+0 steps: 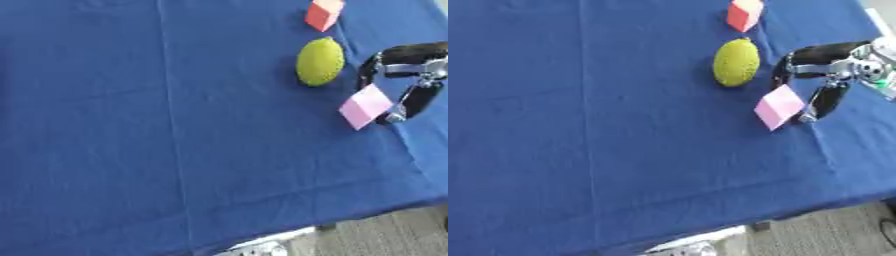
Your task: Pick up the objects with one hand, pass them to the other hand, and then place them into the box on the other side of the table.
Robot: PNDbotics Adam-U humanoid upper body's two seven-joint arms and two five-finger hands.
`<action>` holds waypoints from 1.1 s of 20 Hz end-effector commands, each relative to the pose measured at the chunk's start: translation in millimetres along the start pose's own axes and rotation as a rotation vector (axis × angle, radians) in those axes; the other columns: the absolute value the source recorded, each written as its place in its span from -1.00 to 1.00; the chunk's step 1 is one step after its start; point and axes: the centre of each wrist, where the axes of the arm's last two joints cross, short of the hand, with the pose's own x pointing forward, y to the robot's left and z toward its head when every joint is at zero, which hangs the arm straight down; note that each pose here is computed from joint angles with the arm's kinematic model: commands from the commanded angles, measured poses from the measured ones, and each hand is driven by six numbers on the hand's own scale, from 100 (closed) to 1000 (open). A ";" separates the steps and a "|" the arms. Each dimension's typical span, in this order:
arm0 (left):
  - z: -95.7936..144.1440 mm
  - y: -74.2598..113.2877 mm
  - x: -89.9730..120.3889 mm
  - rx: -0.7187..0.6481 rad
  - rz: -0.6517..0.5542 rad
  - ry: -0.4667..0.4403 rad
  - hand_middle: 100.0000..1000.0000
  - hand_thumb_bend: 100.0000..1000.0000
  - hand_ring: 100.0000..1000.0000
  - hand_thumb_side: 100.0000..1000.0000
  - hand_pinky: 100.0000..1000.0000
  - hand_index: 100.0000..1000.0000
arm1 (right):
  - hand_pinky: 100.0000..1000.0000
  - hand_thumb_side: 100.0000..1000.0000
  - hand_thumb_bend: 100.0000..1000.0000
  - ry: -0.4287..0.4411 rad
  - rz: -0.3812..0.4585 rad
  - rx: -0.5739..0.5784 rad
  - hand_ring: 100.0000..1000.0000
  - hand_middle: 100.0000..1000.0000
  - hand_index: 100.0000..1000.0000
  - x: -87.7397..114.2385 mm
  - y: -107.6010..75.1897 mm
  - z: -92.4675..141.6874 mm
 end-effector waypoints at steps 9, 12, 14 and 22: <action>-6.5 8.9 15.8 0.012 -0.019 -0.046 0.60 -0.27 0.68 0.49 0.70 0.70 | 0.64 -1.00 -0.47 0.009 -0.030 -0.042 0.29 0.04 0.01 0.9 -19.8 14.2; -6.5 9.5 15.8 0.014 -0.019 -0.046 0.60 -0.27 0.68 0.48 0.70 0.70 | 0.64 -1.00 -0.49 0.006 -0.041 -0.046 0.28 0.04 0.00 2.2 -21.2 15.3; -6.7 9.9 16.4 0.014 -0.019 -0.048 0.60 -0.27 0.68 0.48 0.70 0.70 | 0.64 -1.00 -0.50 0.001 -0.054 -0.052 0.28 0.03 0.00 3.0 -22.0 16.0; -6.8 11.5 17.7 0.015 -0.021 -0.052 0.60 -0.27 0.68 0.48 0.70 0.70 | 0.62 -1.00 -0.56 -0.046 -0.149 -0.096 0.24 -0.01 -0.02 10.8 -24.9 18.0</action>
